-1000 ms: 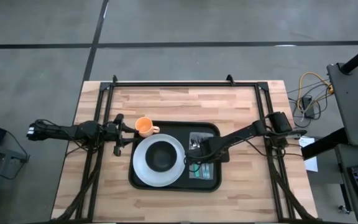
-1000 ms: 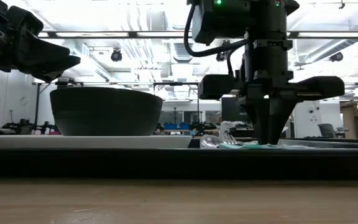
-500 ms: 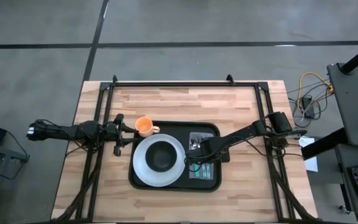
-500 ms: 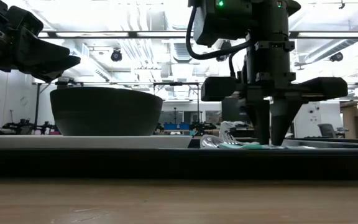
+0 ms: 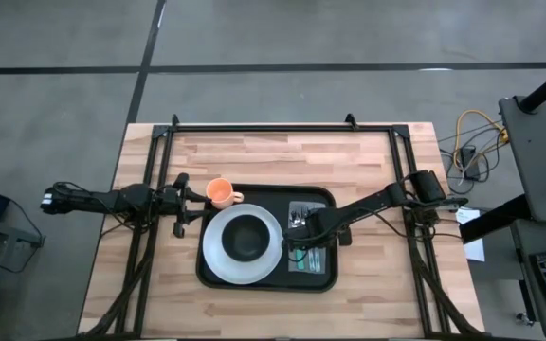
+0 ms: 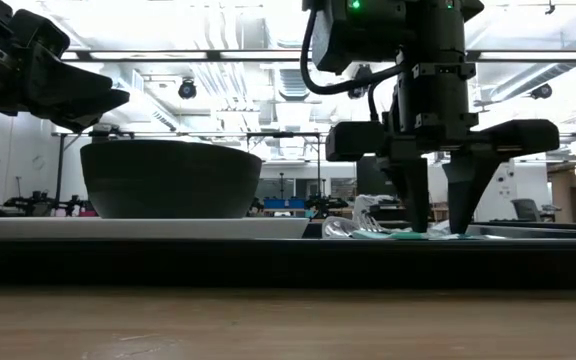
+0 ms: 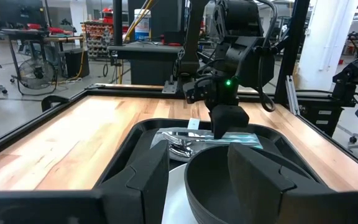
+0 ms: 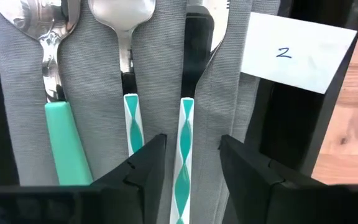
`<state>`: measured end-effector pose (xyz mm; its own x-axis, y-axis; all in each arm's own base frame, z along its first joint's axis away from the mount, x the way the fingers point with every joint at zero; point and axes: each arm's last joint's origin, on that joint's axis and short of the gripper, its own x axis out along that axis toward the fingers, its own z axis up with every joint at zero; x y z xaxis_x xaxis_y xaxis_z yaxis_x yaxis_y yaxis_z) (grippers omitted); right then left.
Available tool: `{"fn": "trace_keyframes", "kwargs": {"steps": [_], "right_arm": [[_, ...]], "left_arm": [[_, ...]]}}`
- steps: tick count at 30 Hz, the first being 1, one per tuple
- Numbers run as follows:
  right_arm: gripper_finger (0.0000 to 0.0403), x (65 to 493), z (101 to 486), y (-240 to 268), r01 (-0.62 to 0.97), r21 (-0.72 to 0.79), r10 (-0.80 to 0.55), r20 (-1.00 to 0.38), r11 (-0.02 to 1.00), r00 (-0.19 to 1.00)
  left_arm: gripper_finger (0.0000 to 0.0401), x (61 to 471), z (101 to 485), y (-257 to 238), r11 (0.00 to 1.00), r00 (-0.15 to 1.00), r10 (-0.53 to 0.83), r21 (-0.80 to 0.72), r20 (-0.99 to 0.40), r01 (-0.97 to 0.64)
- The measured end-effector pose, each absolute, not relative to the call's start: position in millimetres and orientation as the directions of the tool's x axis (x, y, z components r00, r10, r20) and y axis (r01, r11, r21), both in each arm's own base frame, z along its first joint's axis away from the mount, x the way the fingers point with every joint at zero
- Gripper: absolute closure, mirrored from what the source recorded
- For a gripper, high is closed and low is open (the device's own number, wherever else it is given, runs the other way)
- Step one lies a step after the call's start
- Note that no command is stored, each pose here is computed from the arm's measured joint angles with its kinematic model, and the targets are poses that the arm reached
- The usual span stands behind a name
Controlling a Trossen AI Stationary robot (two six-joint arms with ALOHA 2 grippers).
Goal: Set up tray
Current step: Return to Home Position
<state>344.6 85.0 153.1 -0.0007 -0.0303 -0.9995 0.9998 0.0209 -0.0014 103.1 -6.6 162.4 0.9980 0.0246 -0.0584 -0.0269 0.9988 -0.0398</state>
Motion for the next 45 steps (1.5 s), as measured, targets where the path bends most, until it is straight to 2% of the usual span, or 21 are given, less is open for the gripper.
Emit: {"fn": "trace_keyframes", "kwargs": {"steps": [4, 11, 20, 24, 31, 41, 45], "right_arm": [[0.0251, 345, 153, 85, 0.999, -0.001, -0.029, -1.000, 0.054, 0.000], [0.0251, 348, 160, 85, 0.985, 0.004, -0.056, -0.998, 0.173, 0.014], [0.0268, 361, 183, 79, 0.872, -0.061, -0.350, -0.928, 0.486, 0.130], [0.0275, 368, 193, 79, 0.801, -0.097, -0.391, -0.903, 0.591, 0.179], [0.0282, 373, 201, 79, 0.744, -0.127, -0.416, -0.883, 0.656, 0.217], [0.0272, 374, 202, 78, 0.659, -0.209, -0.465, -0.853, 0.722, 0.238], [0.0271, 372, 198, 80, 0.627, -0.340, -0.602, -0.754, 0.700, 0.262]], "left_arm": [[0.0255, 103, 162, -7, 0.999, 0.998, 0.025, -0.040, -0.058, -0.027], [0.0255, 103, 162, -7, 0.999, 0.998, 0.025, -0.040, -0.058, -0.027], [0.0255, 103, 162, -7, 0.999, 0.998, 0.025, -0.040, -0.059, -0.027], [0.0255, 103, 162, -7, 0.999, 0.998, 0.025, -0.039, -0.059, -0.027], [0.0255, 103, 162, -7, 0.999, 0.998, 0.025, -0.039, -0.058, -0.028], [0.0255, 103, 162, -7, 0.999, 0.998, 0.025, -0.039, -0.058, -0.027], [0.0255, 103, 162, -7, 0.999, 0.998, 0.025, -0.040, -0.058, -0.027]]}}
